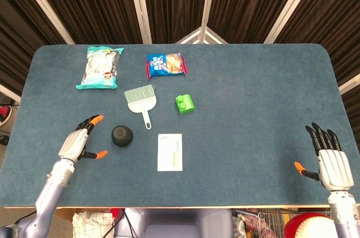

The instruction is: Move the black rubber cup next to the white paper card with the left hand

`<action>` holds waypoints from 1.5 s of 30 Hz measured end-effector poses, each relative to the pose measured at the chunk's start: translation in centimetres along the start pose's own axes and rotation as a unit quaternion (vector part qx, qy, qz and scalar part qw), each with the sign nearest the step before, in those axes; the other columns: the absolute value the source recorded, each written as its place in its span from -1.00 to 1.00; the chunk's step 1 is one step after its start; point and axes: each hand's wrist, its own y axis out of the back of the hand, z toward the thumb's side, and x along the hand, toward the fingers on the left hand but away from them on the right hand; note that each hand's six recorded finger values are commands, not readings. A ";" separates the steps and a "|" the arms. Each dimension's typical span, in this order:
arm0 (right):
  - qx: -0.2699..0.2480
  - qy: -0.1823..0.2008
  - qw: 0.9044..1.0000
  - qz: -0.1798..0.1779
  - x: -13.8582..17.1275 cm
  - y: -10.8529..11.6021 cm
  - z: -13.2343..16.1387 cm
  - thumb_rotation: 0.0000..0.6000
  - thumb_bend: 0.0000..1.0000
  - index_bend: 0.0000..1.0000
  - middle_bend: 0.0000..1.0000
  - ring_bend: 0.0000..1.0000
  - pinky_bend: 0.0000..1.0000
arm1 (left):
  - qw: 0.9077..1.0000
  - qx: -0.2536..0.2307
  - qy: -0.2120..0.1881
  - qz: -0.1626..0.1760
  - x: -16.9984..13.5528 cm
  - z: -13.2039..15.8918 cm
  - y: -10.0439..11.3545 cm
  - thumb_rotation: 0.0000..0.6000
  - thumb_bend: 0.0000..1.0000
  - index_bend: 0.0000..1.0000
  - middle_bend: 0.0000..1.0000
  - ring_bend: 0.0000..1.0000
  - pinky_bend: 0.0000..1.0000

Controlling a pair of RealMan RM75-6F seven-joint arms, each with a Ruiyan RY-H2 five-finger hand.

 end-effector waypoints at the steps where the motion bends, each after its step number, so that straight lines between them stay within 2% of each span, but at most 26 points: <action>1: 0.000 0.000 1.000 0.001 0.0 0.0 0.0 1.00 -0.55 -0.84 -0.92 -0.79 -0.93 | 1.000 -0.001 0.001 -0.001 0.3 0.0 -0.3 1.00 -0.47 -0.80 -0.96 -1.00 -1.00; 13: -0.004 0.000 1.000 0.005 0.0 -0.2 -0.3 1.00 -0.56 -0.84 -0.92 -0.79 -0.93 | 1.000 -0.002 -0.006 -0.026 2.9 1.4 -3.9 1.00 -0.50 -0.80 -0.95 -1.00 -1.00; 23: -0.004 -0.002 1.000 0.009 -0.2 -0.3 -0.4 1.00 -0.56 -0.84 -0.92 -0.79 -0.93 | 0.999 -0.007 -0.002 -0.038 3.9 1.6 -5.9 1.00 -0.50 -0.80 -0.80 -1.00 -1.00; 37: -0.005 -0.003 1.000 0.015 -0.2 -0.6 -0.3 1.00 -0.56 -0.84 -0.92 -0.79 -0.93 | 0.999 -0.008 -0.016 -0.040 4.5 2.3 -7.0 1.00 -0.48 -0.80 -0.70 -1.00 -1.00; 45: -0.007 -0.005 1.000 0.014 -0.2 -0.6 -0.4 1.00 -0.56 -0.84 -0.93 -0.79 -0.93 | 0.999 -0.003 -0.014 -0.038 4.5 2.2 -7.1 1.00 -0.46 -0.80 -0.57 -1.00 -1.00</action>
